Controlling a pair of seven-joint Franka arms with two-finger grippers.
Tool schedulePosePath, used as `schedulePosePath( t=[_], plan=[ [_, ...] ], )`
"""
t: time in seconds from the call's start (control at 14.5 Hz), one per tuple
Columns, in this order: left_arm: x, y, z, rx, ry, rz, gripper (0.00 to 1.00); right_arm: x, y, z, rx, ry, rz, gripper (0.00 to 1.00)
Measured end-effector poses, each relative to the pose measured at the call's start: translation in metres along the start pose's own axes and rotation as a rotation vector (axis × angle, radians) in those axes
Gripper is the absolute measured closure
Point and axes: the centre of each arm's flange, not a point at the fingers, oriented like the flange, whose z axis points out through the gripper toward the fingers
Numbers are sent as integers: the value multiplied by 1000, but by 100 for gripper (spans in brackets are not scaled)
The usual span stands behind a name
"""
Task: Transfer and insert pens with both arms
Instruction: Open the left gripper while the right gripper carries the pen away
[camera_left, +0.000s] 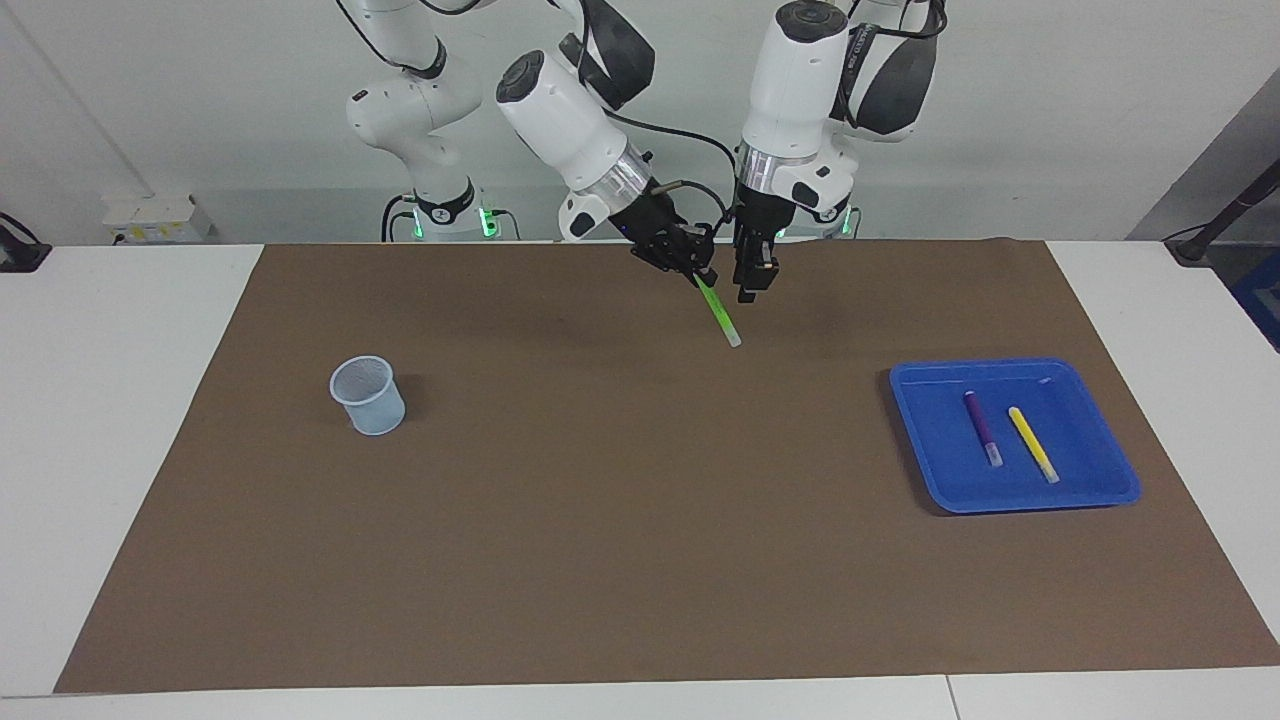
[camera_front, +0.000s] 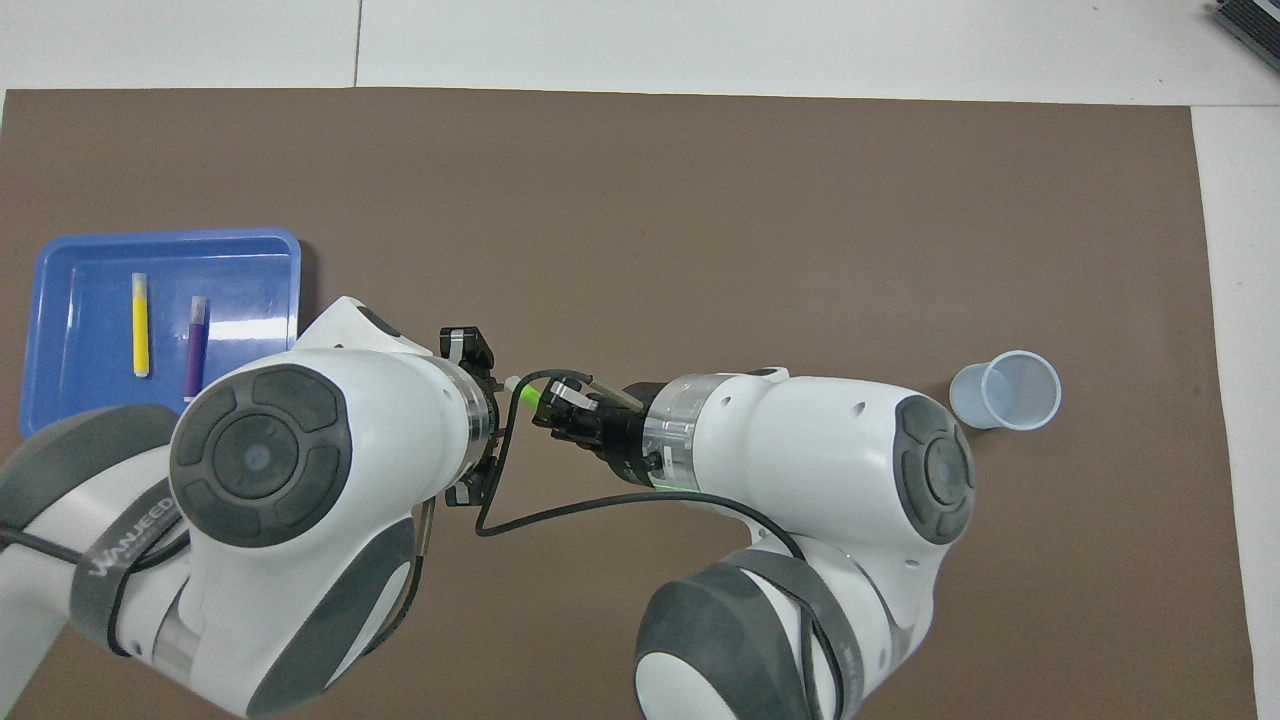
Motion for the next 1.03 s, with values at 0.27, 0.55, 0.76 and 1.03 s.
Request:
schedulePosePath(
  t=[0.27,0.55,0.76,1.03],
  plan=[
    [0,0,0,0,0,0,60,10,13,-2,-119,10,-148,81],
    [4,3,0,0,3,37,54,32,34,-13,-255,-4,-309,81],
    [23,11,2,18,18,174,44,54,51,-31,-328,-16,-395,81],
    [66,26,1,55,35,450,30,77,70,-62,-477,-20,-535,81]
  ],
)
